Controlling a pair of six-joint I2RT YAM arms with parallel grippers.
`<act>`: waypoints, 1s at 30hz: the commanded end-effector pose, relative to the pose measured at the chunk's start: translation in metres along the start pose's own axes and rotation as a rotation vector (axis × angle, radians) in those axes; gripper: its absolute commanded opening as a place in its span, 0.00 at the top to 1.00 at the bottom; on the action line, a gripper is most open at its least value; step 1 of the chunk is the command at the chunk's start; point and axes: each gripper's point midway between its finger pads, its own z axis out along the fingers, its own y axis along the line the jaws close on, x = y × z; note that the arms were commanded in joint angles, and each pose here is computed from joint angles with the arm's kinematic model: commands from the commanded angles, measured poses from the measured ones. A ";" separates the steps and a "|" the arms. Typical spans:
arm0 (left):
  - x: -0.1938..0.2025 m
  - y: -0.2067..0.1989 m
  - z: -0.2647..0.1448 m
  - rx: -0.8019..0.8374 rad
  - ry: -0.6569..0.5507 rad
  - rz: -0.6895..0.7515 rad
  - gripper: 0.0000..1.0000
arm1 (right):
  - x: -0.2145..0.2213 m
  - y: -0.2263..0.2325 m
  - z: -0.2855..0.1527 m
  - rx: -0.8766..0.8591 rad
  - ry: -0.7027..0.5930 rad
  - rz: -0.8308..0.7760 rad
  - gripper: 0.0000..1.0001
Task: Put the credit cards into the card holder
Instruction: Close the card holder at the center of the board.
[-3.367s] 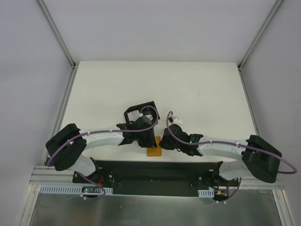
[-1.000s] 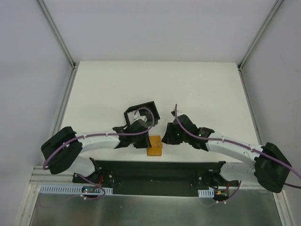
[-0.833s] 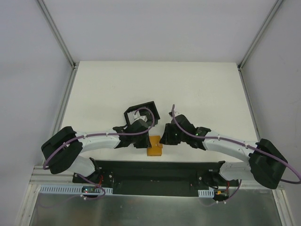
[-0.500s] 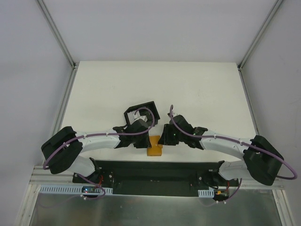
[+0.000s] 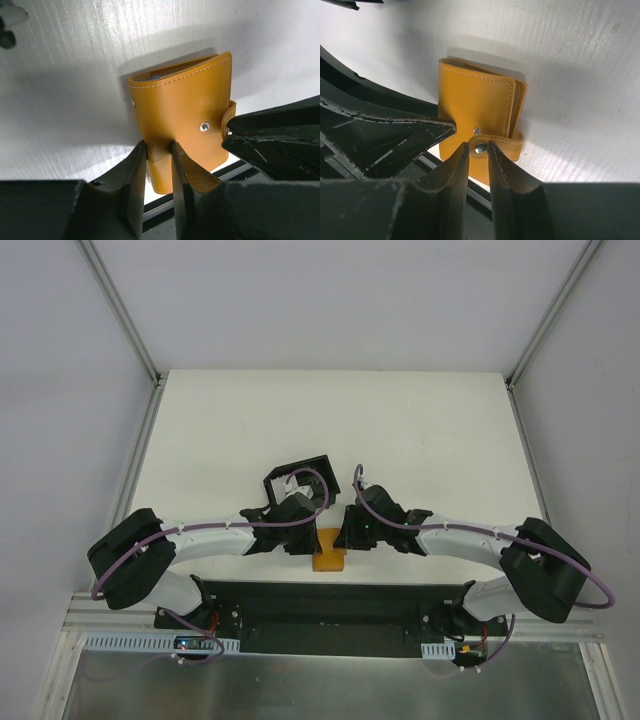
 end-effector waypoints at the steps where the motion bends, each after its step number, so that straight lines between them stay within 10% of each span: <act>1: 0.019 0.034 0.007 -0.121 0.061 0.029 0.81 | 0.002 0.005 0.005 -0.026 0.015 0.004 0.76; 30: 0.020 0.031 0.003 -0.102 0.063 0.028 0.82 | 0.006 -0.006 0.017 0.194 -0.049 -0.072 0.77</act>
